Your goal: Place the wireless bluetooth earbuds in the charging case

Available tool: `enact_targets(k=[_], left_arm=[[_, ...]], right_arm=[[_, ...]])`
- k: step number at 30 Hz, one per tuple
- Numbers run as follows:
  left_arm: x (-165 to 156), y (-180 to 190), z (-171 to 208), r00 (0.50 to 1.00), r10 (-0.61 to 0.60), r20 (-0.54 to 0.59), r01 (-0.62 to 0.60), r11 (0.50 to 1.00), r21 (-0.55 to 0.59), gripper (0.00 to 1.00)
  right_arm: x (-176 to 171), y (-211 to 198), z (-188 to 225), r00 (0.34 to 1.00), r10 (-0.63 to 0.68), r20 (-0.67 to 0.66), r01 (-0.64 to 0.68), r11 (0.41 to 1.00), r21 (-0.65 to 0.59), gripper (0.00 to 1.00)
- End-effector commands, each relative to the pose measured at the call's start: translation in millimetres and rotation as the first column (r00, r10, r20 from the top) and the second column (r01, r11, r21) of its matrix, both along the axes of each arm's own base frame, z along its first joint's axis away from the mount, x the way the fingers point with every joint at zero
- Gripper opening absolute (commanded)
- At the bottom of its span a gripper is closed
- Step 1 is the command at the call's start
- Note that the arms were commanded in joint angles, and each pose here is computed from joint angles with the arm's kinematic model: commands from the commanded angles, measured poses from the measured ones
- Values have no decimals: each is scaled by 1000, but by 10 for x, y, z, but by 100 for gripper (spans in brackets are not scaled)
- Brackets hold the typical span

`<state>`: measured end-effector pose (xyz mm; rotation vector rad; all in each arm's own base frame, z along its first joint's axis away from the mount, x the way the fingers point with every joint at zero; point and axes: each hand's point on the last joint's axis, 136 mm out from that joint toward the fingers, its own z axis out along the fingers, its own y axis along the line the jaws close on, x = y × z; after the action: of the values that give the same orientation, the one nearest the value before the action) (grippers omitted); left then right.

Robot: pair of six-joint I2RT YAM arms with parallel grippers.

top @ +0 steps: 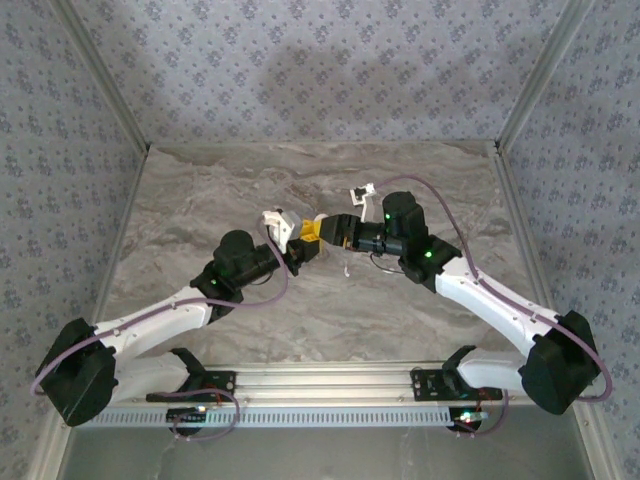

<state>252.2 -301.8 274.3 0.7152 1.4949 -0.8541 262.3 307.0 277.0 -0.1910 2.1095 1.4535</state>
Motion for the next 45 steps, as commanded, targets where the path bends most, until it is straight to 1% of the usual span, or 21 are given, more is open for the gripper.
enact_targets(k=[1, 2, 6, 10, 14, 17, 20, 21, 23, 26, 27, 29, 30, 32, 33, 34, 35, 39, 45], left_arm=[[-8, -19, 252, 999, -12, 51, 14, 999, -36, 20], [-6, -9, 238, 999, -14, 49, 16, 999, -28, 19], [4, 35, 190, 997, -70, 32, 70, 998, -1, 19], [27, 112, 212, 993, -118, 27, 118, 993, -3, 19], [-30, 117, 252, 981, -185, 56, 185, 983, 5, 19], [-61, 98, 263, 972, -229, 58, 228, 973, 23, 18], [-73, 99, 323, 964, -258, 64, 257, 966, 18, 18], [-79, 98, 344, 961, -266, 70, 266, 964, 17, 18], [-94, 97, 376, 955, -284, 79, 284, 959, 21, 18], [-123, 90, 420, 946, -311, 87, 310, 950, 32, 18], [-137, 80, 430, 941, -325, 89, 323, 946, 36, 18], [-163, 64, 460, 932, -350, 91, 347, 937, 46, 17], [-180, 53, 473, 927, -363, 96, 359, 932, 52, 17], [-206, 39, 493, 916, -385, 109, 380, 923, 64, 17], [-218, 25, 497, 910, -399, 116, 393, 917, 68, 17], [-233, 16, 514, 903, -411, 122, 406, 911, 70, 17], [-241, 4, 517, 897, -425, 125, 418, 905, 74, 17], [-271, -27, 524, 879, -461, 125, 453, 887, 86, 17], [-317, -46, 564, 861, -491, 135, 482, 871, 93, 17]], right_arm=[[-56, -27, 49, 999, 13, 51, -12, 1000, -18, 60], [-47, -71, 49, 997, 0, 76, 3, 999, -36, 66], [-44, -300, 142, 978, -40, 204, 60, 994, -94, 81], [-93, -513, 253, 940, -22, 340, 77, 986, -150, 82], [-158, -624, 388, 868, 68, 492, 14, 987, -160, 80], [-214, -659, 411, 802, 179, 570, -56, 973, -226, 77], [-342, -653, 430, 692, 333, 640, -151, 934, -323, 73], [-375, -655, 430, 659, 378, 650, -178, 919, -353, 71], [-396, -672, 462, 615, 433, 659, -209, 895, -394, 67], [-344, -719, 517, 596, 467, 653, -237, 879, -413, 66], [-340, -728, 530, 583, 480, 656, -255, 874, -413, 64], [-328, -747, 537, 529, 509, 678, -270, 859, -435, 57], [-288, -745, 540, 512, 514, 688, -258, 856, -447, 56], [-297, -735, 446, 486, 550, 679, -278, 834, -477, 54], [-288, -728, 537, 453, 560, 694, -272, 828, -491, 54], [-262, -726, 540, 442, 566, 695, -267, 823, -501, 54], [-264, -719, 515, 447, 578, 683, -279, 815, -508, 54], [-273, -643, 484, 405, 618, 674, -316, 786, -531, 54], [-296, -471, 523, 354, 629, 692, -386, 773, -504, 55]])
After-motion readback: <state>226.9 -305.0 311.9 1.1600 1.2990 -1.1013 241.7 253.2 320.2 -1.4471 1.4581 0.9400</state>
